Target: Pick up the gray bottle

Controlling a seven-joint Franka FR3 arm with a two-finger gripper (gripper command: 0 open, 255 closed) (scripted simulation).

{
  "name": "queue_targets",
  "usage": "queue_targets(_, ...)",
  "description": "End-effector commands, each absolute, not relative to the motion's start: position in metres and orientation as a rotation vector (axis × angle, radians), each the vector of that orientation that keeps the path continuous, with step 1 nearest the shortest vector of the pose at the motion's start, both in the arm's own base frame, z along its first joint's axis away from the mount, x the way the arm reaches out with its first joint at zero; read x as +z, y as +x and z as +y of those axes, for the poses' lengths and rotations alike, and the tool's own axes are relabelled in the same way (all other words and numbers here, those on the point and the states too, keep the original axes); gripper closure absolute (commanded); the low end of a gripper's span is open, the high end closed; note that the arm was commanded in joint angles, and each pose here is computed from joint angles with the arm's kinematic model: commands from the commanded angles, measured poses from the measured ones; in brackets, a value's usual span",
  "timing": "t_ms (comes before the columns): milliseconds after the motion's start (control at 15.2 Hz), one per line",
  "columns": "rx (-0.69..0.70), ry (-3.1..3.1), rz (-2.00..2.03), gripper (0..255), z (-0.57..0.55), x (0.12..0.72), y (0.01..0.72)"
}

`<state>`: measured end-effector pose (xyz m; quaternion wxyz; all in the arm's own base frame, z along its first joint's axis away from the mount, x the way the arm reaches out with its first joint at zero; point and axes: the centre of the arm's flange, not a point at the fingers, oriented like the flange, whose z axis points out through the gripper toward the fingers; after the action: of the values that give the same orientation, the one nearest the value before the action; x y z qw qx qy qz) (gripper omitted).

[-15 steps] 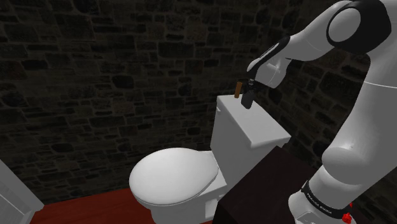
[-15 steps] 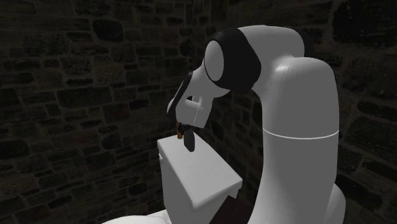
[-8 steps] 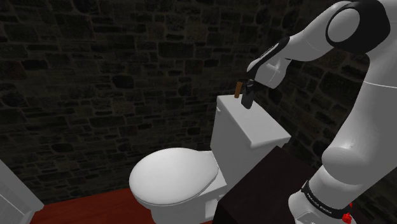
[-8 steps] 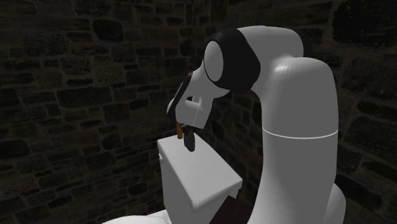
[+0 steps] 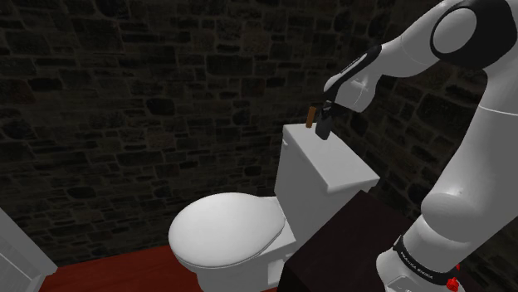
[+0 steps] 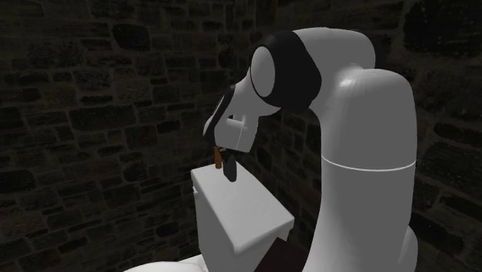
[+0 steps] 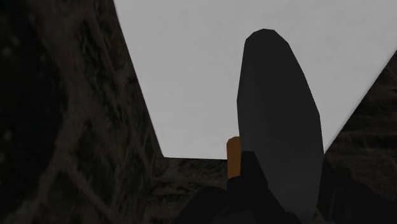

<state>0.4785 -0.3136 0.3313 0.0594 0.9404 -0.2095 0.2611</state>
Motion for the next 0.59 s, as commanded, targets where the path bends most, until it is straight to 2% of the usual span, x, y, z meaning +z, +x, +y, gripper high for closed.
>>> queue_targets(0,0.79,2.848,-0.634,255,-0.314,0.342,0.478)
queue_targets(528,0.79,2.848,-0.634,255,-0.314,0.384,0.478)
